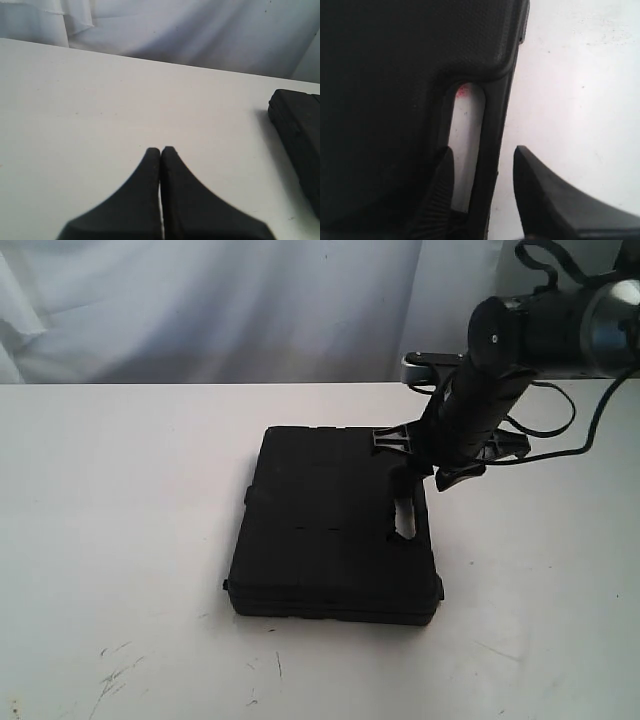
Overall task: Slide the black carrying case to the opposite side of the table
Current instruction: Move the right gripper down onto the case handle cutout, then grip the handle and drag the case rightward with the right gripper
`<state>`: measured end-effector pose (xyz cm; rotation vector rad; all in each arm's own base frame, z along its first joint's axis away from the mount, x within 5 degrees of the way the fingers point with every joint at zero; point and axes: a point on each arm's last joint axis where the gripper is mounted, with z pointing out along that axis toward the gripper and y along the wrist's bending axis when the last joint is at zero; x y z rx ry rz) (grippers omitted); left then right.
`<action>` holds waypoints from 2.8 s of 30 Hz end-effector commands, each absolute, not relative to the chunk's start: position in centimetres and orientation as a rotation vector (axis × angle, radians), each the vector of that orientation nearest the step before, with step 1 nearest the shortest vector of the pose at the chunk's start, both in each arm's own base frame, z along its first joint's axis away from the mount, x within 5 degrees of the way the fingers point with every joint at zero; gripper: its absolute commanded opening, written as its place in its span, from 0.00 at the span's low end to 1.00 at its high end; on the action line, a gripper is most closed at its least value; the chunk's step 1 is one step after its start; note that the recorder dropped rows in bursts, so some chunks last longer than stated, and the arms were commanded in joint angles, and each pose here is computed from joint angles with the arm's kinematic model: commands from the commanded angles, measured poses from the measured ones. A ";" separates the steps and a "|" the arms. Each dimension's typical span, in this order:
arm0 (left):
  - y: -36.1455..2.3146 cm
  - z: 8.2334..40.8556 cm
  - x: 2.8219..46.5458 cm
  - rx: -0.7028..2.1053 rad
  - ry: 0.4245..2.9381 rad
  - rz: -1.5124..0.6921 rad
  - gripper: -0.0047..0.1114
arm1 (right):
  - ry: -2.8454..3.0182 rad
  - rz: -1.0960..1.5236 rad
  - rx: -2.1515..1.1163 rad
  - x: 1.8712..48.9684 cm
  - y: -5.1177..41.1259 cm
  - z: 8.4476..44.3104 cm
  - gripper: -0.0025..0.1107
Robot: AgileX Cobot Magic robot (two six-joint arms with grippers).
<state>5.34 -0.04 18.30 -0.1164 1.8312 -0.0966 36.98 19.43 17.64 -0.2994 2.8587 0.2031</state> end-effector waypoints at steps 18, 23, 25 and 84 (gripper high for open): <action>-0.1 18.2 5.4 -0.117 1.822 -0.107 0.04 | 2.895 0.143 -0.330 38.0 19.8 13.6 0.30; -0.1 18.2 5.4 -0.117 1.822 -0.107 0.04 | 2.916 0.133 -0.332 37.8 19.7 13.5 0.20; -0.1 18.2 5.4 -0.117 1.822 -0.107 0.04 | 2.932 0.123 -0.335 37.7 19.6 13.4 0.11; -0.1 18.2 5.4 -0.117 1.822 -0.107 0.04 | 3.017 -0.226 -0.219 40.1 4.0 14.9 0.02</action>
